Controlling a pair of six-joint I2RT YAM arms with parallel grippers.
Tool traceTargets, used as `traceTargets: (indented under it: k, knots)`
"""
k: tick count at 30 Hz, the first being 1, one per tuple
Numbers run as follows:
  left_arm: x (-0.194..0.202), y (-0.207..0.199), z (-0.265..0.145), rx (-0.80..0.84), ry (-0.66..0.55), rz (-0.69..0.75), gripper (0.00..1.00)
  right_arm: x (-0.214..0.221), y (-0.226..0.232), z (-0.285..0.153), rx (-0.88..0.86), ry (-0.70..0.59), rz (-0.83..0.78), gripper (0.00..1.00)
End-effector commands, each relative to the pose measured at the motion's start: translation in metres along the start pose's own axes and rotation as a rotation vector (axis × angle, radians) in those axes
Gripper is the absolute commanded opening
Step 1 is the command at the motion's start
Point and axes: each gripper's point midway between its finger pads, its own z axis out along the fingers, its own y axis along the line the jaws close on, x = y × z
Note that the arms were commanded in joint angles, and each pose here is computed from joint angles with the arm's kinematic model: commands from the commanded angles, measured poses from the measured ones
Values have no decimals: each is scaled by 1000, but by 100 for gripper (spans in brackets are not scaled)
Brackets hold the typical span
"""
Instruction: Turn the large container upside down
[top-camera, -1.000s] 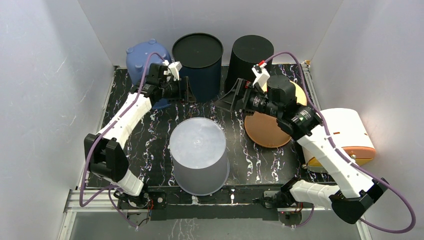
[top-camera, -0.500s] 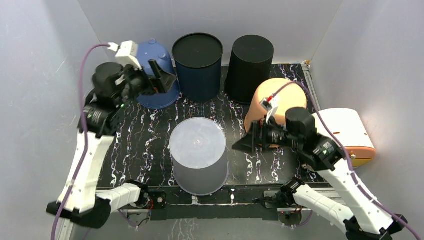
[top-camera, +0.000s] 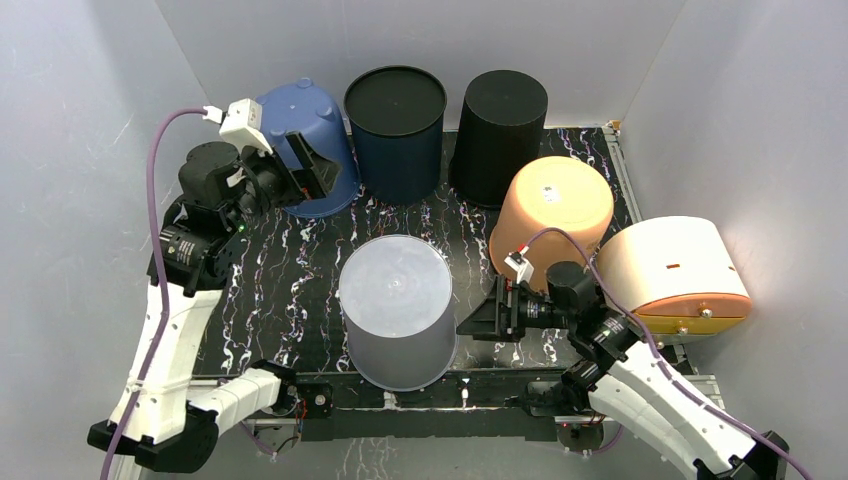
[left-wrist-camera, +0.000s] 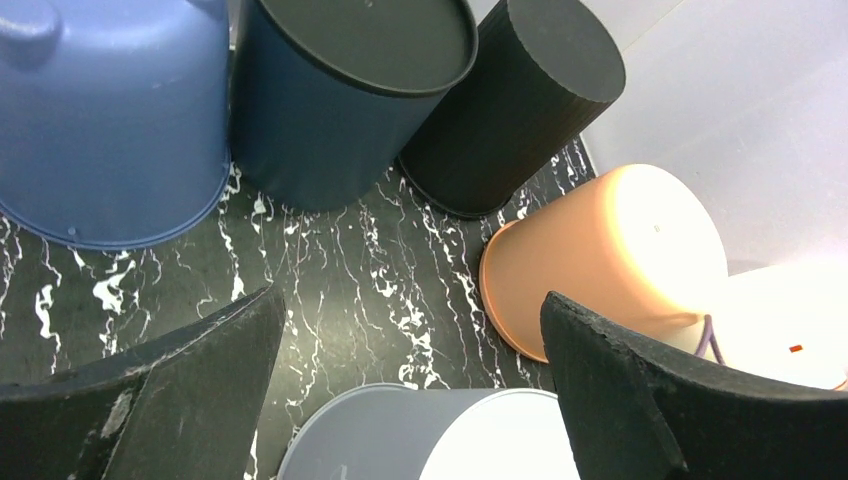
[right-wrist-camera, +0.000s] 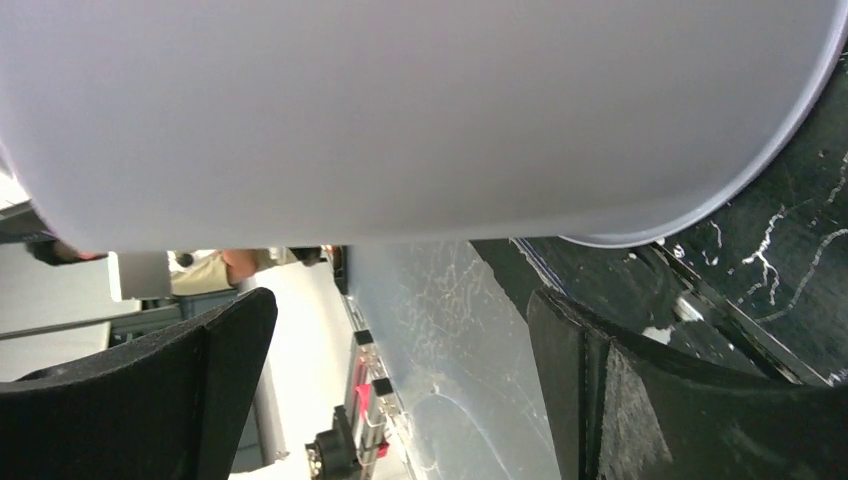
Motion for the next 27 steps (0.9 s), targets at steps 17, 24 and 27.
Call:
traceTargets:
  k: [17,24,27]
  knots:
    - [-15,-11,-12,20,56,109,98,-97,63,101,-270,-210,-38,98]
    - [-23,-18,-21,52,31,149,98,-111,52,122,-109,-152,-98,98]
    - [-21,-24,-18,87,48,140,98,-130,54,109,40,-209,-174,98]
